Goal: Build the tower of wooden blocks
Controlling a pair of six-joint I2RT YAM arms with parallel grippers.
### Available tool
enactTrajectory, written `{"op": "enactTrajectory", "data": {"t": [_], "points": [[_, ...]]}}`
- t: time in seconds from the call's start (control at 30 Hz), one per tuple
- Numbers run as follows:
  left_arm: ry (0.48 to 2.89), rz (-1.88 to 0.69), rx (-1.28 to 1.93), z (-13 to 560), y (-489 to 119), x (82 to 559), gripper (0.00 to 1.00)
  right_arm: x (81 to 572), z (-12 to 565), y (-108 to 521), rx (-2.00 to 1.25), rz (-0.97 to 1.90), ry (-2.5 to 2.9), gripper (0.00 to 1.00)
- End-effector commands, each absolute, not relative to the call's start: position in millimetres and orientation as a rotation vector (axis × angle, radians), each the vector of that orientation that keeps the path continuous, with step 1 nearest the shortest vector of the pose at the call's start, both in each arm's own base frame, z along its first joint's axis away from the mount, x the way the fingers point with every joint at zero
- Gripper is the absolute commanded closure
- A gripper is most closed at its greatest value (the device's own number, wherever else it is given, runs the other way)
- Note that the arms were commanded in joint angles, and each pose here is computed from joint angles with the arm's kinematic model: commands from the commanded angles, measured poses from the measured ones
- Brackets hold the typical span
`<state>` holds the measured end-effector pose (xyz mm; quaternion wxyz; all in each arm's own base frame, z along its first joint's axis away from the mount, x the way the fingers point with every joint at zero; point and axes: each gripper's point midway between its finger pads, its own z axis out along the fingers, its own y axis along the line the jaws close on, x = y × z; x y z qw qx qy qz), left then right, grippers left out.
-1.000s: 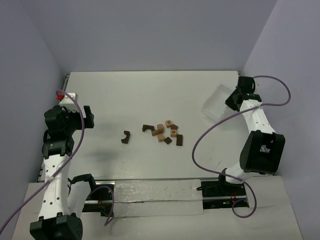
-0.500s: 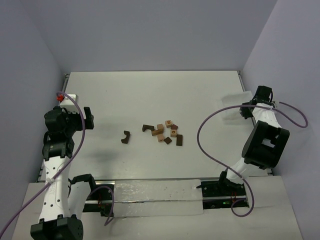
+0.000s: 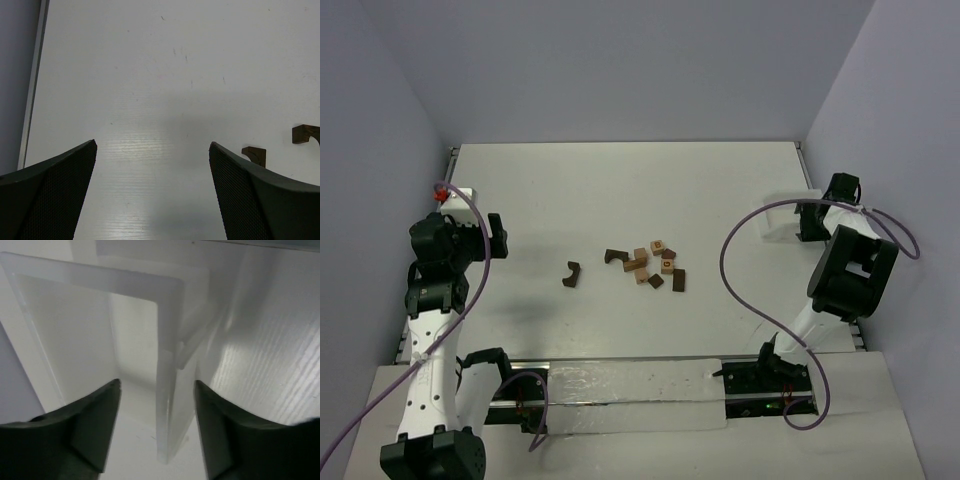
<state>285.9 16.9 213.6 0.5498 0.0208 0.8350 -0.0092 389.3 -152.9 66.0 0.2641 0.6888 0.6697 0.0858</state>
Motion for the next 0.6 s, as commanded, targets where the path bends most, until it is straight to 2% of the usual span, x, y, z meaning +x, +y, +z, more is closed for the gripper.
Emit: {"op": "enactTrajectory", "data": {"t": [0.0, 0.13, 0.37, 0.57], "points": [[1.940, -0.027, 0.056, 228.5, 15.8, 291.5, 0.01, 409.2, 86.3, -153.8, 1.766, 0.336, 1.775, 0.13], [1.936, -0.046, 0.083, 232.0, 11.5, 290.5, 0.01, 407.5, 115.0, -132.8, 1.654, 0.439, 1.777, 0.01], [1.914, -0.080, 0.107, 236.8, 3.6, 282.5, 0.01, 386.0, 231.9, -38.2, 1.167, 0.578, 1.780, 0.00], [1.894, -0.174, 0.288, 230.4, -21.8, 267.1, 0.01, 359.6, 286.4, 42.9, 0.624, 0.517, 1.829, 0.00]]}}
